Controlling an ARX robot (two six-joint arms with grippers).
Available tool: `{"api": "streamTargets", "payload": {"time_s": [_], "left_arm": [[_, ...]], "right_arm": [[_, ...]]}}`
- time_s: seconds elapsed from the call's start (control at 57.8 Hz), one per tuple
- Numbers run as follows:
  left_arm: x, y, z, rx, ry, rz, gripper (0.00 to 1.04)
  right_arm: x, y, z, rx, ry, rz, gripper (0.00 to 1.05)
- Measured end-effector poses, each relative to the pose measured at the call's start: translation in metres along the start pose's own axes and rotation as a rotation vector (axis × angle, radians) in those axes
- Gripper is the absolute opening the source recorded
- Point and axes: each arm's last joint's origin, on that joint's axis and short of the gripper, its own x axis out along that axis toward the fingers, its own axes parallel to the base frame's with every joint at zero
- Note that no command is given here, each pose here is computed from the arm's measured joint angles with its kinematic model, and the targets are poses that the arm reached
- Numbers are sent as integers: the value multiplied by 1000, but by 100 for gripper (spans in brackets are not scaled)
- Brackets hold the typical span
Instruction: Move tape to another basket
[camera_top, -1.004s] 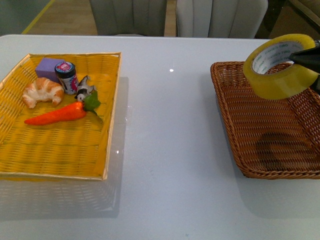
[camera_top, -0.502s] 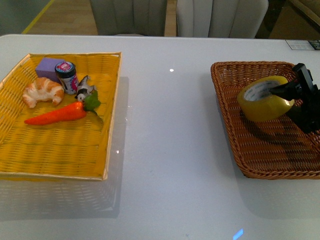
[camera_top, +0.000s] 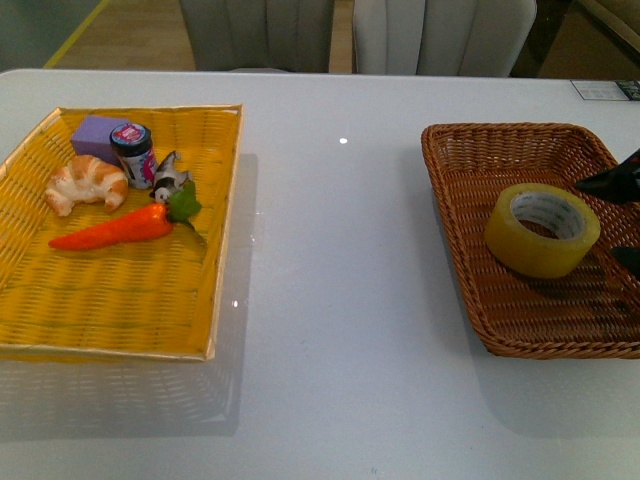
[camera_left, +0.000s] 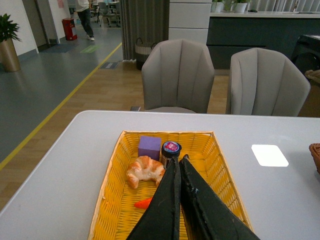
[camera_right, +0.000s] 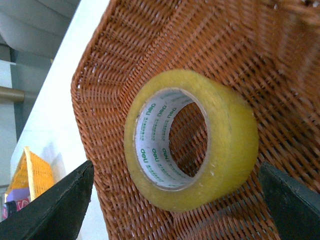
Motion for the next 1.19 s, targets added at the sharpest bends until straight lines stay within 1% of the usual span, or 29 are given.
{"api": "streamTargets", "payload": {"time_s": [0.104, 0.242, 0.312, 0.364, 0.381, 0.416, 0.433, 0.45, 0.502, 0.519, 0.589, 0.606, 0.675, 0.693, 0.797, 0.814, 0.848, 0.9, 0.935, 1.022, 1.195], "left_arm": [[-2, 0, 0, 0, 0, 0, 2], [-5, 0, -1, 0, 1, 0, 2], [-11, 0, -5, 0, 35, 0, 2], [-14, 0, -4, 0, 20, 0, 2], [-15, 0, -3, 0, 12, -1, 2], [-15, 0, -4, 0, 16, 0, 2], [-15, 0, -4, 0, 18, 1, 2], [-15, 0, -4, 0, 17, 1, 2], [-15, 0, -4, 0, 18, 1, 2], [-15, 0, -4, 0, 17, 1, 2], [-15, 0, -4, 0, 17, 1, 2], [-15, 0, -4, 0, 17, 1, 2], [-15, 0, -4, 0, 16, 1, 2], [-15, 0, -4, 0, 16, 1, 2], [-15, 0, -4, 0, 16, 1, 2], [-15, 0, -4, 0, 16, 1, 2], [-15, 0, -4, 0, 16, 1, 2], [-15, 0, -4, 0, 16, 1, 2], [-15, 0, -4, 0, 16, 1, 2], [-15, 0, -4, 0, 16, 1, 2], [-15, 0, -4, 0, 16, 1, 2]], "right_arm": [[-25, 8, 4, -48, -30, 14, 96], [-85, 30, 6, -181, -107, 48, 96], [-109, 40, 8, -225, -145, 58, 96], [-125, 47, 11, -244, -177, 64, 96], [-135, 50, 11, -309, -236, 77, 93], [-157, 59, 10, -480, -404, 124, 83], [-165, 60, 9, -537, -436, 125, 79], [-169, 62, 8, -576, -449, 124, 77], [-189, 65, -2, -703, -481, 109, 67], [-191, 65, -4, -711, -485, 108, 65], [-208, 66, -15, -803, -530, 107, 51], [-209, 67, -16, -809, -536, 107, 49], [-215, 67, -22, -845, -563, 106, 35], [-216, 67, -23, -848, -563, 105, 33], [-219, 62, -35, -863, -550, 99, 10], [-219, 62, -36, -864, -550, 99, 9], [-221, 61, -39, -867, -553, 96, 2], [-223, 60, -41, -873, -557, 93, 2], [-223, 61, -45, -867, -567, 71, 2], [-225, 62, -55, -879, -553, 102, 2], [-229, 57, -60, -878, -569, 107, 2]]}}
